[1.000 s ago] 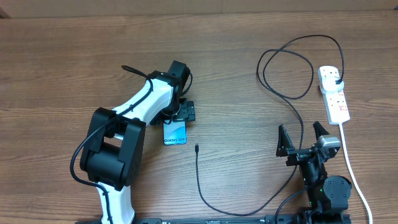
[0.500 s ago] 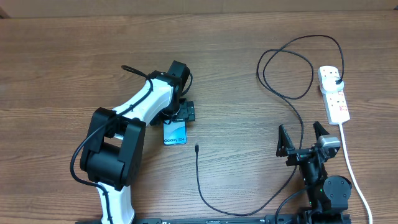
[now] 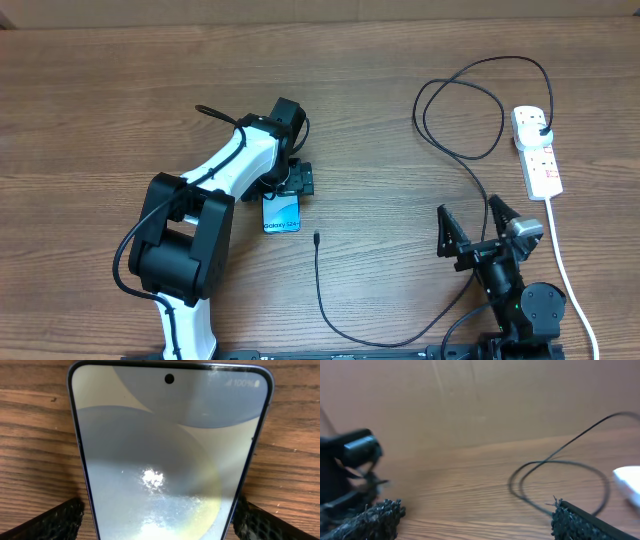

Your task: Plug charger to phone and switch on socket

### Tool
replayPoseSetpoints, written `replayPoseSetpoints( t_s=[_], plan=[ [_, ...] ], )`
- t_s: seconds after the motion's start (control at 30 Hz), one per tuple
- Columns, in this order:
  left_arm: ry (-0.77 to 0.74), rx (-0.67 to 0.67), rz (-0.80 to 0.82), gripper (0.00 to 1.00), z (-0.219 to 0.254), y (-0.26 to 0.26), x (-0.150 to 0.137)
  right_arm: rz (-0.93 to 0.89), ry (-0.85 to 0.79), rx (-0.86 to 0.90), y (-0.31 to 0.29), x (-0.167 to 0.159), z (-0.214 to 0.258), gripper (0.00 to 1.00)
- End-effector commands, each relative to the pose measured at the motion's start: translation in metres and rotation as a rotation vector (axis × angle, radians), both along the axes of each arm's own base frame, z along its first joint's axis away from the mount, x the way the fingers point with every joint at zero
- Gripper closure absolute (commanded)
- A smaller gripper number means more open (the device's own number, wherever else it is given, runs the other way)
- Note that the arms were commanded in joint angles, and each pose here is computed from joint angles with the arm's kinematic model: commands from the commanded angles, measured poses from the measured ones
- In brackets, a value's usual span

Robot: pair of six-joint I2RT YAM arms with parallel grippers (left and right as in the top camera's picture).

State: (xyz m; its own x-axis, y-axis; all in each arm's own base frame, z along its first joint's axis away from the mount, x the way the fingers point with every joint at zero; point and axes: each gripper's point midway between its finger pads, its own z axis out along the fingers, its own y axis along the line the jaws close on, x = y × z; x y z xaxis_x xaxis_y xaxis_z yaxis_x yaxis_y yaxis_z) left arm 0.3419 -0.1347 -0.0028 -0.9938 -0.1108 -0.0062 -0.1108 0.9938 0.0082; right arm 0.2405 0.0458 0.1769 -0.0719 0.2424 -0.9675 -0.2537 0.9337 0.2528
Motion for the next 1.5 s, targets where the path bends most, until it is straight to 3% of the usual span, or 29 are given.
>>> replayPoseSetpoints(
  t_s=[0.0, 0.2, 0.47, 0.67, 0.87, 1.47],
  plan=[
    [0.073, 0.026, -0.027, 0.02, -0.022, 0.005, -0.019, 0.062, 0.035, 0.141, 0.011, -0.003, -0.001, 0.0],
    [0.079, 0.028, -0.027, 0.02, -0.022, 0.005, -0.02, 0.12, 0.044, 0.153, 0.02, -0.012, 0.018, 0.0],
    [0.073, 0.026, -0.026, 0.01, -0.022, 0.005, -0.019, 0.021, 0.097, 0.154, 0.004, -0.031, 0.106, 0.0],
    [0.069, 0.019, -0.023, 0.01, -0.026, 0.004, -0.02, 0.008, 0.283, 0.15, 0.004, -0.028, 0.153, 0.0],
    [0.066, 0.015, -0.022, 0.04, -0.029, 0.004, -0.021, 0.053, 0.53, 0.164, 0.015, -0.011, 0.146, 0.0],
    [0.062, -0.016, 0.001, 0.13, -0.038, 0.0, -0.024, 0.159, 1.13, 0.232, 0.046, 0.017, 0.028, 0.0]
  ],
)
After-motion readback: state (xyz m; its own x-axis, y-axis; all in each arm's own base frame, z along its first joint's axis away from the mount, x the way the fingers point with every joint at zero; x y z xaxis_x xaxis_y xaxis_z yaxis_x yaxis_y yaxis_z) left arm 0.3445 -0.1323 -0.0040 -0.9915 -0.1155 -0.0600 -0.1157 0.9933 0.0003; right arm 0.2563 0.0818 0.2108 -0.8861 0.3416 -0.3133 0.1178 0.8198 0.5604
